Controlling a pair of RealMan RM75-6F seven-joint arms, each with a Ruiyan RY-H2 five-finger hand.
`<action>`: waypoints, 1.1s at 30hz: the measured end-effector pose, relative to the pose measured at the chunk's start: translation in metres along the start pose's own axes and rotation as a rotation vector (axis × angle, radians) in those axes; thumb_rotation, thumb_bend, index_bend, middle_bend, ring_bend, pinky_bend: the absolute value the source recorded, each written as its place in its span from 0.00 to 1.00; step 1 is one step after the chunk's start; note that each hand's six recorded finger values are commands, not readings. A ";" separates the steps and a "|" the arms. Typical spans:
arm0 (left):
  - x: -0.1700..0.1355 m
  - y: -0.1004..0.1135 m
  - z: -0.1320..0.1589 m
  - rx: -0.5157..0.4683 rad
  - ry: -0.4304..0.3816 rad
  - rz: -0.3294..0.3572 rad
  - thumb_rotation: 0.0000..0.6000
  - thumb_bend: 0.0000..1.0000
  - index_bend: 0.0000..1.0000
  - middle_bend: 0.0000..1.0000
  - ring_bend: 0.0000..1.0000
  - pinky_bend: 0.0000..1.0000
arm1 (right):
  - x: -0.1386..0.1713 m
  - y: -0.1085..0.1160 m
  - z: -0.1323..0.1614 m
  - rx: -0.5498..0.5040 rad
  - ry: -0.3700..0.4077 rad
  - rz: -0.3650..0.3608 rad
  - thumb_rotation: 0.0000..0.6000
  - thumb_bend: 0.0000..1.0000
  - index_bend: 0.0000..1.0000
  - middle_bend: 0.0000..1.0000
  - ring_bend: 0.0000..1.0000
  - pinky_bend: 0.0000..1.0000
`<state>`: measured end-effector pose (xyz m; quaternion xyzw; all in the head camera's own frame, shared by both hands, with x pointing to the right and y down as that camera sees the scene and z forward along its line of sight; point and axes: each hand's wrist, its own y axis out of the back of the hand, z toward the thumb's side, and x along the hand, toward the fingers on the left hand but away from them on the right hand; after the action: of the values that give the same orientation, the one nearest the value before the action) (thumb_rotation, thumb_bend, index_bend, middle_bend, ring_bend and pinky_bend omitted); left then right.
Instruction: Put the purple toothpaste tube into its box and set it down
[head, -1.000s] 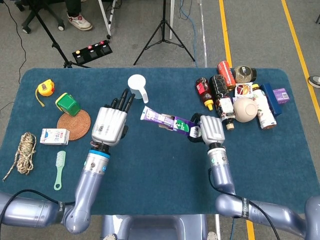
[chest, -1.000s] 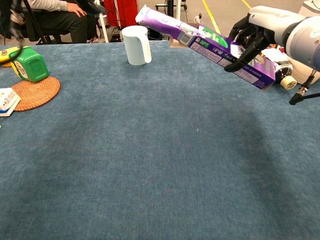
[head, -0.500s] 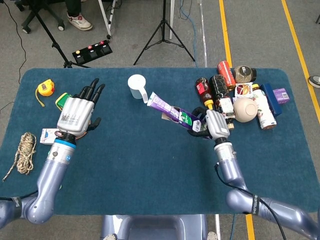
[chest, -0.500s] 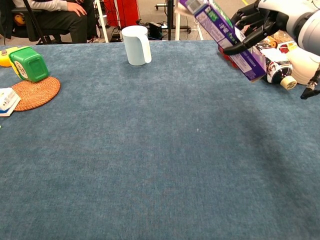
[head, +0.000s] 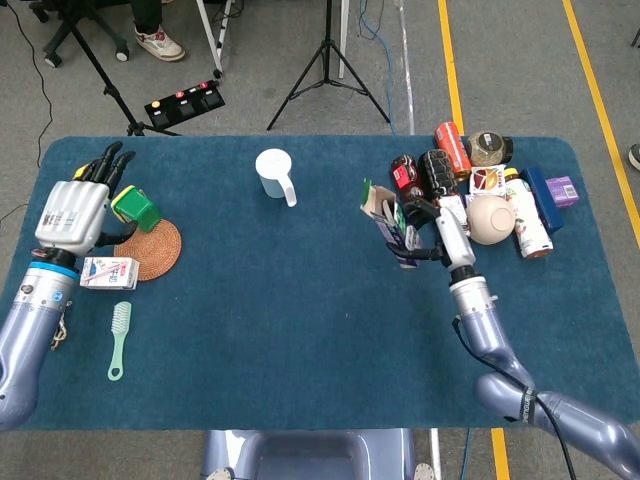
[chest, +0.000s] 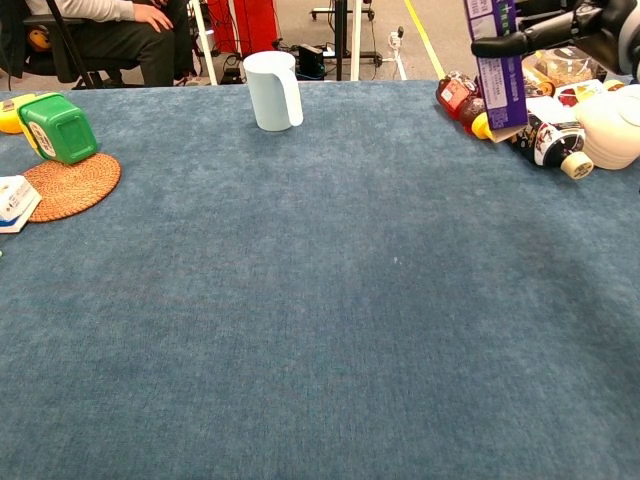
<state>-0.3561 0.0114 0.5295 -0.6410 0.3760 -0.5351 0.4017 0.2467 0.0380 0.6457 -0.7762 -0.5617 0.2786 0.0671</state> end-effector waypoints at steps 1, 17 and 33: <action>0.000 0.001 -0.003 -0.003 0.003 0.001 1.00 0.27 0.03 0.01 0.12 0.44 | 0.000 0.002 -0.001 -0.016 -0.001 -0.005 1.00 0.53 0.63 0.71 0.70 0.73; -0.009 -0.004 -0.015 0.004 -0.007 -0.039 1.00 0.27 0.03 0.00 0.12 0.44 | 0.004 0.010 -0.027 0.353 -0.015 0.037 1.00 0.53 0.62 0.70 0.69 0.73; -0.018 -0.027 -0.045 0.015 0.035 -0.093 1.00 0.27 0.03 0.00 0.11 0.44 | 0.034 -0.016 -0.059 1.107 -0.080 0.232 1.00 0.53 0.60 0.69 0.68 0.73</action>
<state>-0.4020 0.0334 0.5523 -0.6453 0.3490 -0.5670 0.3746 0.2706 0.0867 0.6897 -0.6707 -0.2449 0.5662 0.4120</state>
